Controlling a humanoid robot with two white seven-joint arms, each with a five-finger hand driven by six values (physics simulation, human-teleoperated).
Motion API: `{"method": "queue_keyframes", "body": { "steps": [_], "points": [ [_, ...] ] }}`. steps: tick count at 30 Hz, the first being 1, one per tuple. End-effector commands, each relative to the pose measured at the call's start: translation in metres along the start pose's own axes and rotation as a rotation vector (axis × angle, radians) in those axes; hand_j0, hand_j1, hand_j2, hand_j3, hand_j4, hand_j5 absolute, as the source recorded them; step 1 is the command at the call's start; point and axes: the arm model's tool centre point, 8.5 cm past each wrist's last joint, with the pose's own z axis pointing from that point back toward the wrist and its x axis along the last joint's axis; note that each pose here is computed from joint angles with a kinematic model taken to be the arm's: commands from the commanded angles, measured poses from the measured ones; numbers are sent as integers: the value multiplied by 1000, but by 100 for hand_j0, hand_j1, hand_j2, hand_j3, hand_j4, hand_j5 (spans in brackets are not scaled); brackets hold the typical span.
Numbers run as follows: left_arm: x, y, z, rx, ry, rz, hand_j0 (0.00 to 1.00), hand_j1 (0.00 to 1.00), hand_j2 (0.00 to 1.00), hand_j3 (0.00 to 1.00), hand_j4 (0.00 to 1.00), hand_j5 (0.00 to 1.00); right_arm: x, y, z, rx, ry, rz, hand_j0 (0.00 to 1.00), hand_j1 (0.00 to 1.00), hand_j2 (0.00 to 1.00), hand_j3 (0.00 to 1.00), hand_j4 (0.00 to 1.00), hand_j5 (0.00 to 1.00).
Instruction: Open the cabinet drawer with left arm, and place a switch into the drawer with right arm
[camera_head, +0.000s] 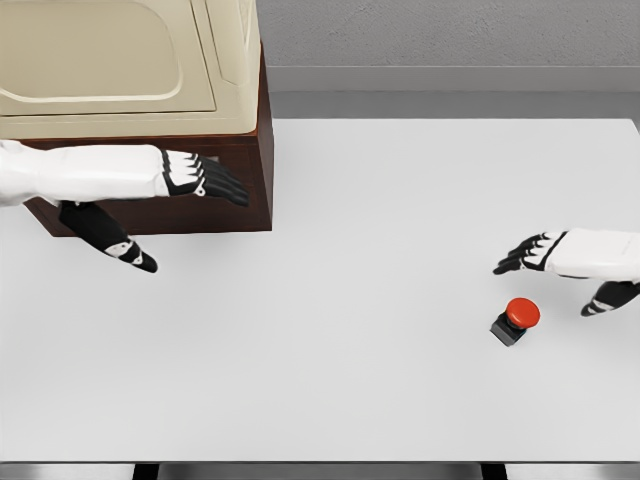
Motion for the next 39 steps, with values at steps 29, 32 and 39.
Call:
{"method": "queue_keyframes", "body": {
  "steps": [29,32,39],
  "points": [
    [6,9,49,58,60,118,100,100,100,100,100,100,27,15,-37,-6,-126,-27,100,100,100,100,100,100],
    [7,10,50,85,41,150,100,100,100,100,100,100,29,15,-42,-13,-140,-31,100,100,100,100,100,100],
    [-7,7,53,99,153,285,100,100,100,100,100,100,28,19,-40,0,-134,-35,94,94,94,94,94,94]
  ]
}}
